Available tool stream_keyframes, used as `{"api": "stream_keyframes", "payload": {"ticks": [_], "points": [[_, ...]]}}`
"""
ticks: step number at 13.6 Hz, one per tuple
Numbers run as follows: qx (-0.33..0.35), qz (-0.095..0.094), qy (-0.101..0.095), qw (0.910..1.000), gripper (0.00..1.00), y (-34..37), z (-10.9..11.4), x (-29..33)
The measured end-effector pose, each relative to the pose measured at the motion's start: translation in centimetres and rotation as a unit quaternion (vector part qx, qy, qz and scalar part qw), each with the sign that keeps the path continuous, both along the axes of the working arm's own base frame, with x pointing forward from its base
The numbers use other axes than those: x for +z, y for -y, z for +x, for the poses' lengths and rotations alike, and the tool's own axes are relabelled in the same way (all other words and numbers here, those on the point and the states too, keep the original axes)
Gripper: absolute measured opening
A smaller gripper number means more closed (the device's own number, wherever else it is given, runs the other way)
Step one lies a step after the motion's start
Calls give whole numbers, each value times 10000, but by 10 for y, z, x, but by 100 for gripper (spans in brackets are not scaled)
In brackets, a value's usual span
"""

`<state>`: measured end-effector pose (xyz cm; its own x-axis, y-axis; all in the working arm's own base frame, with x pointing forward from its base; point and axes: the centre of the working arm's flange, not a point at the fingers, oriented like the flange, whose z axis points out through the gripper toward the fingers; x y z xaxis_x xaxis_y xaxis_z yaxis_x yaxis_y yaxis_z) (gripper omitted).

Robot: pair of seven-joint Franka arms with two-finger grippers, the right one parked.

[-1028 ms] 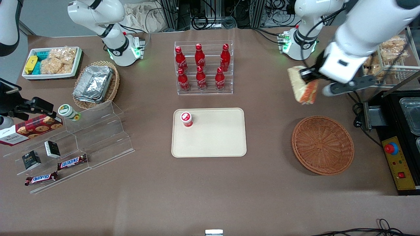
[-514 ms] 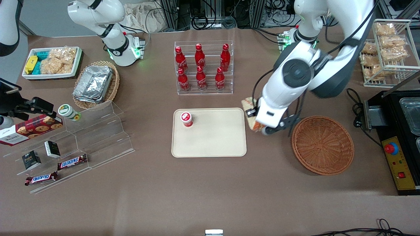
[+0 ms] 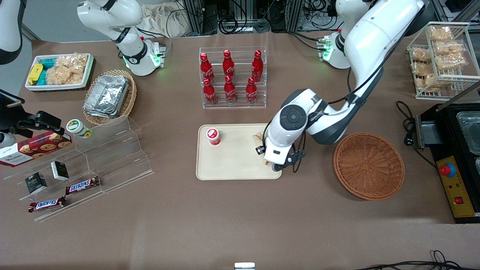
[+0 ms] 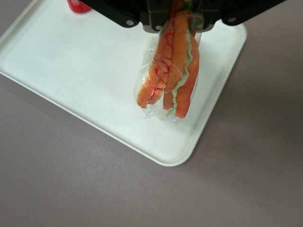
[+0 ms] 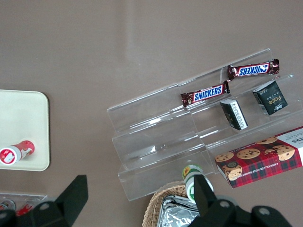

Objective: Place sandwich from basket to tray
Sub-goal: 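Carry the sandwich over the white tray and lower it, then open the left gripper to release the sandwich on the tray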

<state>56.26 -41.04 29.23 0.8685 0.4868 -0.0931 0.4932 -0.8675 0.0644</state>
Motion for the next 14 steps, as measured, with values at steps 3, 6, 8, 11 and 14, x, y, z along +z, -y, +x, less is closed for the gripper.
{"api": "stream_keyframes", "payload": {"ticks": [3, 6, 8, 11, 14], "points": [[-26, 85, -39, 10000, 17, 5, -2, -34], [-11, 78, -17, 10000, 34, 4, 2, -36], [111, 34, 92, 9999, 53, 4, 9, -23], [475, 113, 462, 9977, 84, -6, 23, 42], [813, 511, 968, 9907, 100, -45, 25, 148]]}}
